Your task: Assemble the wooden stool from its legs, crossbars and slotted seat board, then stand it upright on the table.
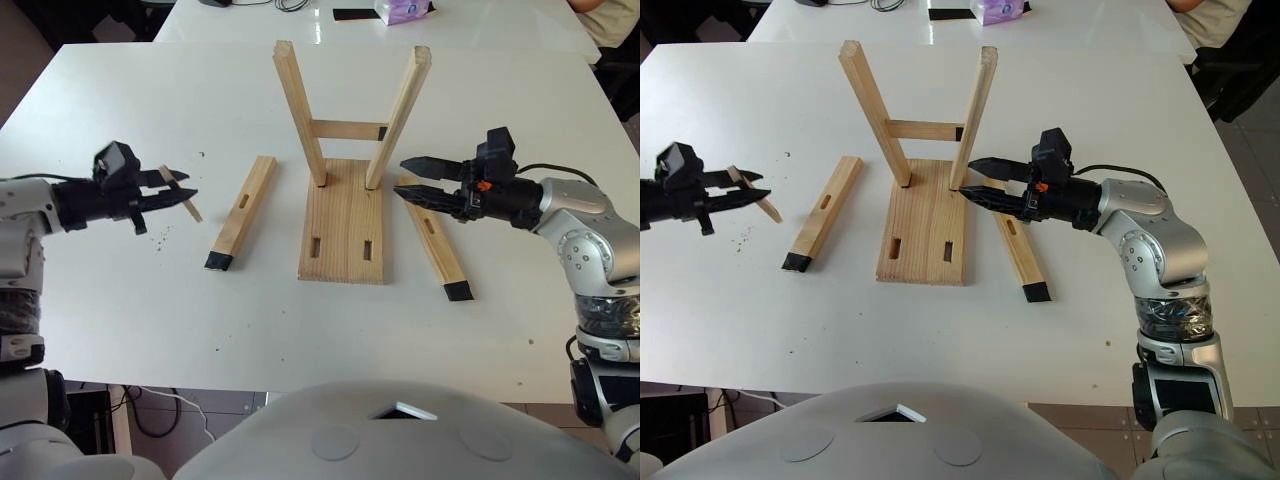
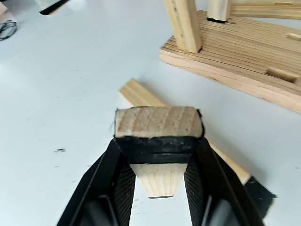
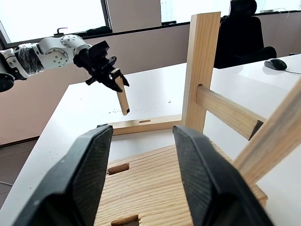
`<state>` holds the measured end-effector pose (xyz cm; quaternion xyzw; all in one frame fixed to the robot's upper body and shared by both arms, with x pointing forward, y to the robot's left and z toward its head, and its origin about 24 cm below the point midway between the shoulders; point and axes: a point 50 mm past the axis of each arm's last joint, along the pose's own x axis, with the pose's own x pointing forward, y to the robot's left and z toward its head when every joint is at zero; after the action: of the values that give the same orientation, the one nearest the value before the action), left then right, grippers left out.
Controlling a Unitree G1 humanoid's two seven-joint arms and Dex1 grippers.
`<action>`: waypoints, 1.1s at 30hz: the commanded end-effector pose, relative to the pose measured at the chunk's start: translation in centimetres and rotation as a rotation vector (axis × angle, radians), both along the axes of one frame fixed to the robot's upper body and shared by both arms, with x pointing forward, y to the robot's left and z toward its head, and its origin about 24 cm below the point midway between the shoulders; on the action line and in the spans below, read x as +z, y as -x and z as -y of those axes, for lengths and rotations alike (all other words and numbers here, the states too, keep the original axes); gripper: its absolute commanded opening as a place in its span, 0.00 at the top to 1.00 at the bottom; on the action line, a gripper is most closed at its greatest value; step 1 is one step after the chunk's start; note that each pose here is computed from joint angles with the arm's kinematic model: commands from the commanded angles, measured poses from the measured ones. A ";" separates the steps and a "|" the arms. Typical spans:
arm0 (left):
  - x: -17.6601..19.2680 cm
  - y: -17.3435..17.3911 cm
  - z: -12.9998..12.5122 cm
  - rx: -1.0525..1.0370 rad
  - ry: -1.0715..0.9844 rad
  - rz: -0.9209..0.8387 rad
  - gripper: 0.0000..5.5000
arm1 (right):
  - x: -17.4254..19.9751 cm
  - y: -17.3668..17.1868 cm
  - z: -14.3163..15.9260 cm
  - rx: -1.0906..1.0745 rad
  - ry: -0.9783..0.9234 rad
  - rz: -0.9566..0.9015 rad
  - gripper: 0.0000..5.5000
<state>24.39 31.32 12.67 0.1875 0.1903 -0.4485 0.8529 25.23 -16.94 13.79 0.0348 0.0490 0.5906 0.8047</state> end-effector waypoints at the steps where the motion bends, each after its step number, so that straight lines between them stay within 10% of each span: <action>1: -0.2 1.3 1.8 -0.052 0.076 -0.020 0.76 | 0.7 -0.2 0.5 -0.009 0.004 0.011 0.57; 15: 3.4 -1.2 5.9 -0.123 0.274 0.146 0.76 | 0.5 -0.7 -0.1 -0.001 -0.009 -0.017 0.57; 33: 1.4 -4.5 4.4 -0.238 0.081 0.204 0.76 | -0.4 -1.1 -0.2 -0.013 -0.006 -0.027 0.57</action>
<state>28.76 26.77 13.47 0.2039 0.0651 -0.5283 0.8216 26.35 -16.60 13.60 0.0541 0.0544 0.5899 0.8038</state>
